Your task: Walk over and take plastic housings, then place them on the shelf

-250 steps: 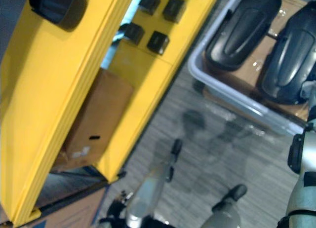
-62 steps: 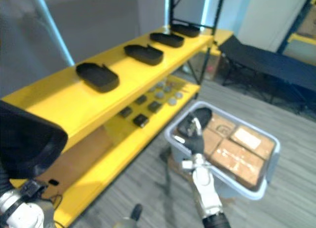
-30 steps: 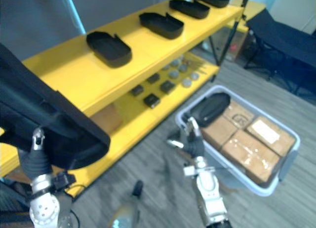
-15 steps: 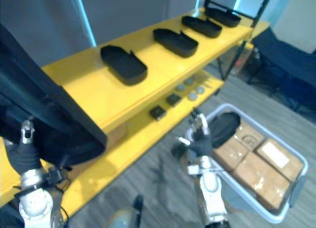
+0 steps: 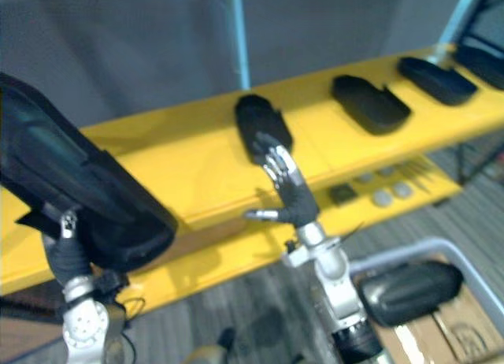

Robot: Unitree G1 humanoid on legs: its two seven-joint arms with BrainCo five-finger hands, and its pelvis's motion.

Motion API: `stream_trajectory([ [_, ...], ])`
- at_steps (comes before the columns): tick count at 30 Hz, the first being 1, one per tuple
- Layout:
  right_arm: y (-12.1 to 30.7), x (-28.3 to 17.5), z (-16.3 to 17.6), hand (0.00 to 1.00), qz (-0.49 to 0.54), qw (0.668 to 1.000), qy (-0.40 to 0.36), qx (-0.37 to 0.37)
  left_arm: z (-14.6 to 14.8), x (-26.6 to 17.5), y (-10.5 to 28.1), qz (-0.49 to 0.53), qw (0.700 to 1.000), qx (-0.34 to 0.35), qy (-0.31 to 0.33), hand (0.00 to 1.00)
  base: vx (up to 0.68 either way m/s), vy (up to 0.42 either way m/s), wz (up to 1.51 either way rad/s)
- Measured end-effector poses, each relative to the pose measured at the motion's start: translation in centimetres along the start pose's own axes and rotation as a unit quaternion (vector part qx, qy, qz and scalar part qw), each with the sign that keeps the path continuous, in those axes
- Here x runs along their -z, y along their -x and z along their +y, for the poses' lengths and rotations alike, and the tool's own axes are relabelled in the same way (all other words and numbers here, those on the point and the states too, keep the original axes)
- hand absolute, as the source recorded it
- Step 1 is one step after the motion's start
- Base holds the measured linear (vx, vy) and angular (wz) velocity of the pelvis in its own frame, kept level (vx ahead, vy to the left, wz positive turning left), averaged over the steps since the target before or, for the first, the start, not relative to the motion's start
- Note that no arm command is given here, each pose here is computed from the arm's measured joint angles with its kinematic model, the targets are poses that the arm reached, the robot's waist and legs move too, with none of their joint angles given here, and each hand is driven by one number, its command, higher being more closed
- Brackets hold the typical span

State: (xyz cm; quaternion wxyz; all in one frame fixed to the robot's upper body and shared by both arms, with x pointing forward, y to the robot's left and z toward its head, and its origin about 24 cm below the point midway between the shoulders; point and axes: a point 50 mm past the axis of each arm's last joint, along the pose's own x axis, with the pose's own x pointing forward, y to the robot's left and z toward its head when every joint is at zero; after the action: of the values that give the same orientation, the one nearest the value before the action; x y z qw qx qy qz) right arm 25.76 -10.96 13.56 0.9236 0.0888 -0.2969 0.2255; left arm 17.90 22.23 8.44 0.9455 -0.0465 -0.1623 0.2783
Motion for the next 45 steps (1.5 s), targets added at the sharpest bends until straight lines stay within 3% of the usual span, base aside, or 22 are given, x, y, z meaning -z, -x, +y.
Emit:
stream_trajectory([
  [6,0.8,0.2,-0.6,0.00,0.002,0.998,0.004,0.069,-0.5,0.0,0.0,-0.001,0.999,0.037,-0.003,1.00,0.09,0.014,0.23],
  [15,5.2,1.4,-1.8,0.00,0.061,0.982,0.016,0.176,-0.9,-0.9,-1.3,-0.035,0.992,0.109,-0.045,1.00,-0.04,0.088,-0.41],
  [19,5.5,0.2,-1.7,0.00,0.036,0.987,0.017,0.158,-1.5,-0.8,-1.9,-0.039,0.996,0.077,-0.031,1.00,-0.05,0.003,-0.34],
  [29,6.0,-1.8,-5.3,0.00,-0.001,0.975,0.091,0.204,-1.7,0.0,-1.4,-0.022,0.998,0.056,-0.031,1.00,-0.04,0.016,0.00],
  [33,7.0,-2.3,-5.9,0.00,-0.005,0.959,0.093,0.266,-2.7,0.2,-2.2,0.001,0.996,0.078,-0.035,1.00,0.02,0.074,-0.12],
  [40,9.9,-1.6,-5.4,0.00,0.070,0.944,0.104,0.304,-3.8,0.4,-6.0,0.031,0.980,0.144,-0.133,1.00,0.03,0.054,-0.21],
  [45,10.7,-1.5,-5.6,0.00,0.092,0.941,0.113,0.306,-2.7,2.6,-11.3,0.108,0.971,0.096,-0.189,1.00,-0.02,0.036,-0.16],
])
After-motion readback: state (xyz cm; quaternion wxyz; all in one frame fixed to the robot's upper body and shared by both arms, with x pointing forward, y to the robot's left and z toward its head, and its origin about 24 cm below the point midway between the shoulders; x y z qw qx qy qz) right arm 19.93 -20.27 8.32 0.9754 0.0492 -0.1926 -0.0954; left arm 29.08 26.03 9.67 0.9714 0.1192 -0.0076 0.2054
